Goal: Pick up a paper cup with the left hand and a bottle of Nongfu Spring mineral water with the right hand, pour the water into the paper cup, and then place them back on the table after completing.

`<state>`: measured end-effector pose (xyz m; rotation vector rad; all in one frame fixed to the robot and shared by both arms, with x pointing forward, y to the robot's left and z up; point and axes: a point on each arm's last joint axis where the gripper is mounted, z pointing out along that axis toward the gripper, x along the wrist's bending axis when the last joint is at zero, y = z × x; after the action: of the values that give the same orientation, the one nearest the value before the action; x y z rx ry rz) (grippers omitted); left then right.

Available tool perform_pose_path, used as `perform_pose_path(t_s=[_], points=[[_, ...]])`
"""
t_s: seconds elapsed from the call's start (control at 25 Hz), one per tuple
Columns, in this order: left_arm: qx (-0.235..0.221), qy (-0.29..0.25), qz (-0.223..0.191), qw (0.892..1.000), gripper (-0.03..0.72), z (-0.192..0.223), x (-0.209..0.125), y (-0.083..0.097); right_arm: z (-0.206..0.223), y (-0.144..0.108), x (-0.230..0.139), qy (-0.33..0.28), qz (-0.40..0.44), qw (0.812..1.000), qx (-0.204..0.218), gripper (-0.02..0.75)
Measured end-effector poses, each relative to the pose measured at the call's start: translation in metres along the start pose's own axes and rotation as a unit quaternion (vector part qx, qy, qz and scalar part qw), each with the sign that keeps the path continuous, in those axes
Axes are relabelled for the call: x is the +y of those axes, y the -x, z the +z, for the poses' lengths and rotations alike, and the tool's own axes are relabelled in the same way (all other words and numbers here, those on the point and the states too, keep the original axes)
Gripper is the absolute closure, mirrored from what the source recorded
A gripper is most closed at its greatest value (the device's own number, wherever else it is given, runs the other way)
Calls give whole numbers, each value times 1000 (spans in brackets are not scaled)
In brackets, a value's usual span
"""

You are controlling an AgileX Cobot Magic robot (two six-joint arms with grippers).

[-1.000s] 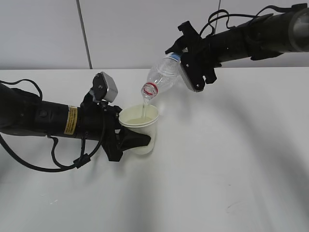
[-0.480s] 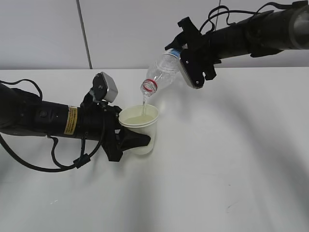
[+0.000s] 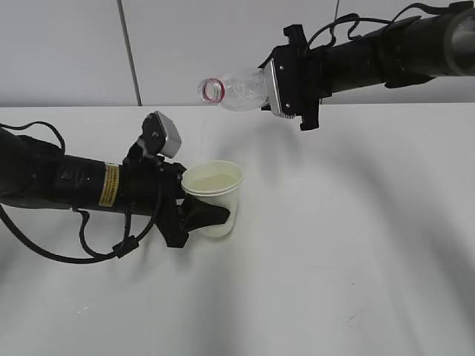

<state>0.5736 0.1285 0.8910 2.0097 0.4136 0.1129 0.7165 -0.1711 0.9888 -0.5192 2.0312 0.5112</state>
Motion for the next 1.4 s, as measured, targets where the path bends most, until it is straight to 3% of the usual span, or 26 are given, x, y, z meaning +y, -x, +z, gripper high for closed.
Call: perform_pose_path(t_s=[0.16, 0.32, 0.52, 0.68, 0.84, 1.08, 1.4], points=[[16, -4, -7, 1000, 322, -2, -2, -4, 0, -1, 6, 29, 135, 990, 10, 265], [40, 2, -24, 999, 322, -9, -4, -14, 0, -2, 9, 44, 288, 956, 24, 265], [84, 7, -52, 995, 314, -22, -9, -31, 3, -7, 11, 61, 400, 914, 41, 265], [96, 4, -58, 994, 314, -27, -11, -35, 18, -26, 15, 108, 459, 879, 73, 265], [107, -5, -59, 992, 314, -29, -14, -39, 22, -31, 16, 123, 479, 865, 85, 266], [124, -6, -69, 990, 314, -38, -19, -46, 8, -35, 7, 184, 542, 812, 111, 266], [119, -6, -81, 990, 310, -39, -25, -42, -7, -62, -22, 173, 586, 783, 118, 266]])
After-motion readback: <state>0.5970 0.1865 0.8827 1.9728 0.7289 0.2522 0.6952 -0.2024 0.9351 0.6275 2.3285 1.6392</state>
